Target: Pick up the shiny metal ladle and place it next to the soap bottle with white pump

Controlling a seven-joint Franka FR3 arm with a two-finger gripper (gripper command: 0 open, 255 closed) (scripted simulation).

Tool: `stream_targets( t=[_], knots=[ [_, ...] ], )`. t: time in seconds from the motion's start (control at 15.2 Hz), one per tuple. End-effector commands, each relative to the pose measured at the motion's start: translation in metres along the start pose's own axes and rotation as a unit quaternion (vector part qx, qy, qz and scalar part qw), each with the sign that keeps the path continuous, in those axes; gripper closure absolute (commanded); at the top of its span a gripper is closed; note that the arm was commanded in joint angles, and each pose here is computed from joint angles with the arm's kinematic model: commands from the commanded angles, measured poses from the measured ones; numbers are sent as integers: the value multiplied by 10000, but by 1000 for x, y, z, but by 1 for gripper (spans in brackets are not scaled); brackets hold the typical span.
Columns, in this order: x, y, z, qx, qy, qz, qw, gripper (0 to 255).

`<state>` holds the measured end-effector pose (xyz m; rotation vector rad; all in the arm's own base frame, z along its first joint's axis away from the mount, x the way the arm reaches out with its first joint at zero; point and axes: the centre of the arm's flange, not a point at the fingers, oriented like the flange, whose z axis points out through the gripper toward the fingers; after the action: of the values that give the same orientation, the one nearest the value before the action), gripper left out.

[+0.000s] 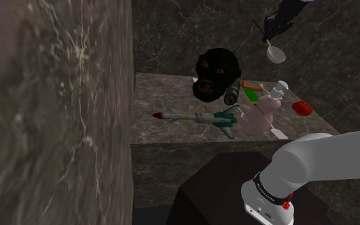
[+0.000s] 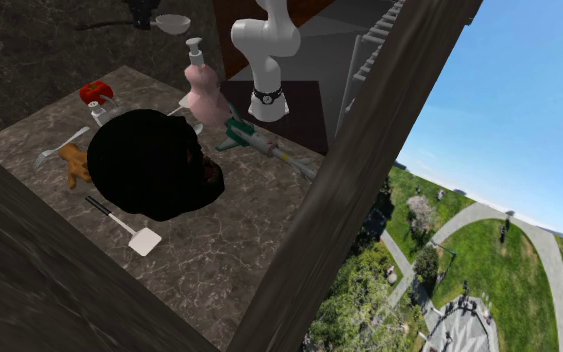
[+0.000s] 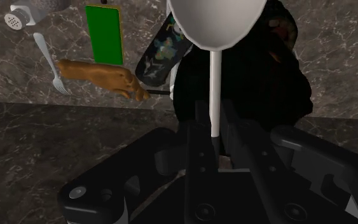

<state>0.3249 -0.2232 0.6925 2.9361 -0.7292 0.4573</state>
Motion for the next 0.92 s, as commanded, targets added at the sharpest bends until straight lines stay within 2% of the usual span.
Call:
stream_targets(
  t=[0.0, 0.86],
  knots=[
    [-3, 26, -4, 0, 0, -6, 10000, 255],
    [-37, 193, -14, 0, 0, -6, 10000, 255]
  ],
)
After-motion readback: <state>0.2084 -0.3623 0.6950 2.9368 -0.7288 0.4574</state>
